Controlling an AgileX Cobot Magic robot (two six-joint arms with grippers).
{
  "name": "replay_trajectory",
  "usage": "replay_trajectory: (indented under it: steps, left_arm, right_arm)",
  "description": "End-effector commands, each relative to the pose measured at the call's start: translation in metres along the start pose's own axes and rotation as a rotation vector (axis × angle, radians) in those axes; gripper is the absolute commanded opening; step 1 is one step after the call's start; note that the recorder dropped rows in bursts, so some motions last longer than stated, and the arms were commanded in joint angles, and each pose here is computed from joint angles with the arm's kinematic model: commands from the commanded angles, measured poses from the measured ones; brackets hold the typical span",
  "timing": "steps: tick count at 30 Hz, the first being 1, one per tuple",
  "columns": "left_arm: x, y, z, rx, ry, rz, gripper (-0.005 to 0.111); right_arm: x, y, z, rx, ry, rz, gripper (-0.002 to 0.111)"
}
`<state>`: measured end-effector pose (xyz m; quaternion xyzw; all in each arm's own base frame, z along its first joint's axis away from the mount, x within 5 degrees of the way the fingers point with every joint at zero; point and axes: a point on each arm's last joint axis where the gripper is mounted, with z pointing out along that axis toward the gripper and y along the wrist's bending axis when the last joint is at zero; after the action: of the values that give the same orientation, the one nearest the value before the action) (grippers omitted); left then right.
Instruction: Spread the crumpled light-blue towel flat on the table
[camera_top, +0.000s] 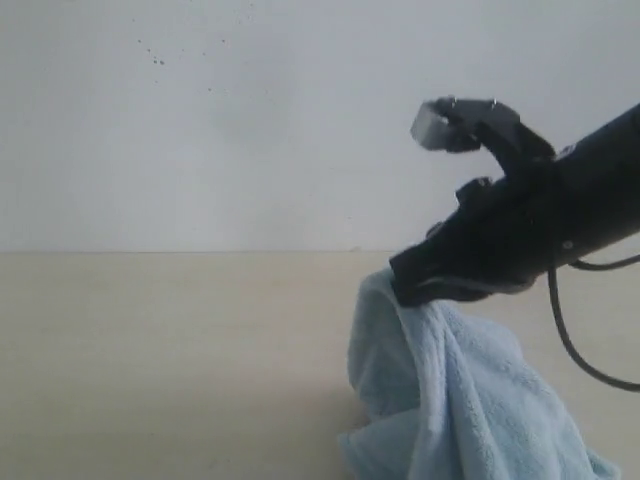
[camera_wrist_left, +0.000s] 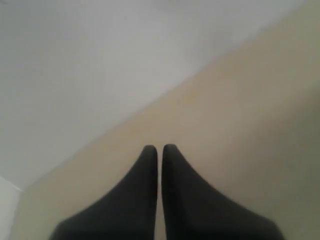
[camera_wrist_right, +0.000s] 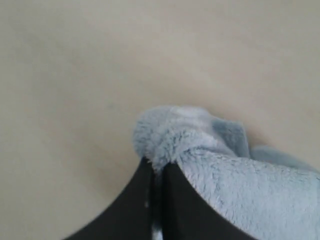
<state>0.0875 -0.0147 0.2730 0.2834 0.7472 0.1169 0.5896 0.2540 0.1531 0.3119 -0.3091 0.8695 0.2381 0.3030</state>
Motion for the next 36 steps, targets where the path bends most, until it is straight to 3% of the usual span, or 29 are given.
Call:
replay_trajectory:
  steps: [1, 3, 6, 10, 12, 17, 23, 27, 31, 36]
  left_arm:
    - [-0.016, 0.0, 0.022, 0.109, 0.027, 0.063, 0.004]
    - [-0.022, 0.002, 0.033, 0.108, 0.018, 0.067, 0.004]
    - [-0.025, 0.002, 0.053, 0.091, 0.0, 0.066, 0.004]
    - [-0.025, 0.001, 0.075, 0.08, -0.009, 0.035, 0.004]
    - [-0.024, 0.0, 0.084, 0.082, -0.001, -0.004, 0.004]
    - [-0.022, -0.01, 0.093, 0.128, 0.044, -0.282, 0.004]
    - [-0.034, -0.031, 0.089, 0.247, -0.008, -0.257, 0.004]
    - [-0.042, -0.047, 0.084, 0.333, -0.05, -0.192, 0.004]
    - [-0.047, -0.056, 0.08, 0.385, -0.076, -0.167, 0.004]
    - [-0.044, -0.062, 0.086, 0.403, -0.056, -0.101, 0.004]
  right_arm:
    - [-0.026, 0.028, -0.046, -0.098, -0.243, -0.162, 0.0]
    - [-0.031, 0.034, -0.066, -0.053, -0.362, -0.276, 0.0]
    - [-0.036, 0.032, -0.08, 0.053, -0.445, -0.337, 0.0]
    - [-0.029, 0.016, -0.067, 0.178, -0.369, -0.401, 0.0]
    - [-0.019, 0.005, -0.047, 0.203, -0.28, -0.366, 0.0]
    - [0.014, -0.023, 0.015, 0.187, -0.042, -0.261, 0.0]
    - [0.031, -0.037, 0.05, 0.168, 0.089, -0.162, 0.001]
    - [0.04, -0.053, 0.048, 0.307, 0.196, -0.163, 0.019]
    - [0.046, -0.084, 0.034, 0.547, 0.213, 0.027, 0.043]
    - [0.05, -0.086, 0.03, 0.579, 0.229, 0.114, 0.065]
